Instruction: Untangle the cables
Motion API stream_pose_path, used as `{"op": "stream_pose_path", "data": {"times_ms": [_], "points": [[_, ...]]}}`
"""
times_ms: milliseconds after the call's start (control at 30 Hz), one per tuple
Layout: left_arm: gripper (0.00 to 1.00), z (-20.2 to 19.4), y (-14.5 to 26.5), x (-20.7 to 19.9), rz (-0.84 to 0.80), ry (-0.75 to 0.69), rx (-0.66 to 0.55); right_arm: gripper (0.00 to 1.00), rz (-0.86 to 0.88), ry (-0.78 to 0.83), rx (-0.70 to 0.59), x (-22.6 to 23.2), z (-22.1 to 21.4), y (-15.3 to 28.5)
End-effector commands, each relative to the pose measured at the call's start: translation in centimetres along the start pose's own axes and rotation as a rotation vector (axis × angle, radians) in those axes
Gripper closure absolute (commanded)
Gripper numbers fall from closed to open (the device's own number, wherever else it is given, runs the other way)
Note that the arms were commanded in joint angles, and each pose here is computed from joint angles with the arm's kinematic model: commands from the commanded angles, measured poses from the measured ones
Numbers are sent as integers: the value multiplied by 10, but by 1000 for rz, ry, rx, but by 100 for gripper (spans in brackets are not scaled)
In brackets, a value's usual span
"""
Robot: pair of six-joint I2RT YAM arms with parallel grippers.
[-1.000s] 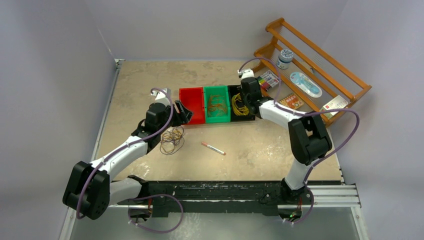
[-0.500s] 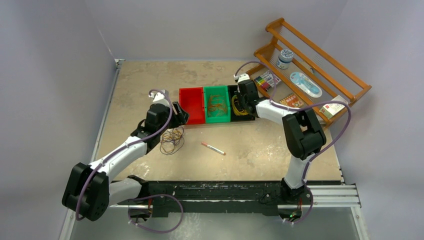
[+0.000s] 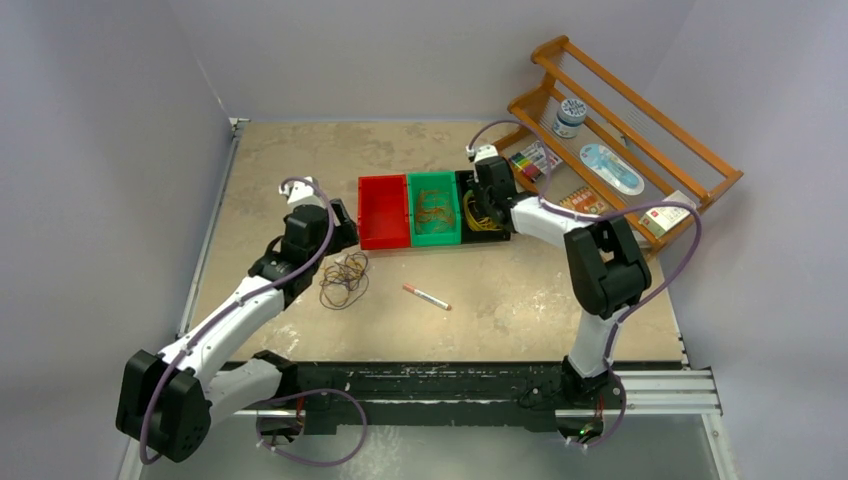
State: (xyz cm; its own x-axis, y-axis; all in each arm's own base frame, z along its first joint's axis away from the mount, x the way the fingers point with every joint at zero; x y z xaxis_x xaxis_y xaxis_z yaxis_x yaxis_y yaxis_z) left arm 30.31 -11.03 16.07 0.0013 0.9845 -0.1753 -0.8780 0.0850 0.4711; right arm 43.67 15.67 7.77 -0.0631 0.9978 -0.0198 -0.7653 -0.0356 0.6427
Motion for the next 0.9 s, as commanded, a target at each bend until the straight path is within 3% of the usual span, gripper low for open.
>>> {"op": "stream_pose_path", "data": {"times_ms": [0,100,267,467,633,867], "points": [[27,22,11,16,107,-36,-42,69,1,-47,-150,-1,54,34],[26,23,15,23,149,-48,-39,61,6,-68,-193,-4,67,48],[25,19,20,27,164,-53,-13,55,64,-123,-297,-4,89,82],[25,-3,18,27,149,-37,53,53,327,-117,-388,25,102,124],[27,-19,10,26,143,-21,88,53,536,-93,-355,53,93,141],[39,-42,-10,15,90,-39,172,52,567,-87,-315,58,78,137]]}}
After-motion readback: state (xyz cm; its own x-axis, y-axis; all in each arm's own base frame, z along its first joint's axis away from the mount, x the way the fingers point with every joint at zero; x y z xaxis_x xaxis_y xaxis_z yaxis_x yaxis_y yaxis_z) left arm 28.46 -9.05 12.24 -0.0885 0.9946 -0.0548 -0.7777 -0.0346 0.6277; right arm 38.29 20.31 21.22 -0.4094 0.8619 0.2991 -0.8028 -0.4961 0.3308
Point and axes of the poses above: each gripper's point midway between its finger pads, its own y axis back along the fingers, its own x axis along the line the jaws close on, z = x × y, the point moved 2 cm from there along y, back along the fingers, and after that the axes turned 13 degrees about -y, right-handed, at the moved point
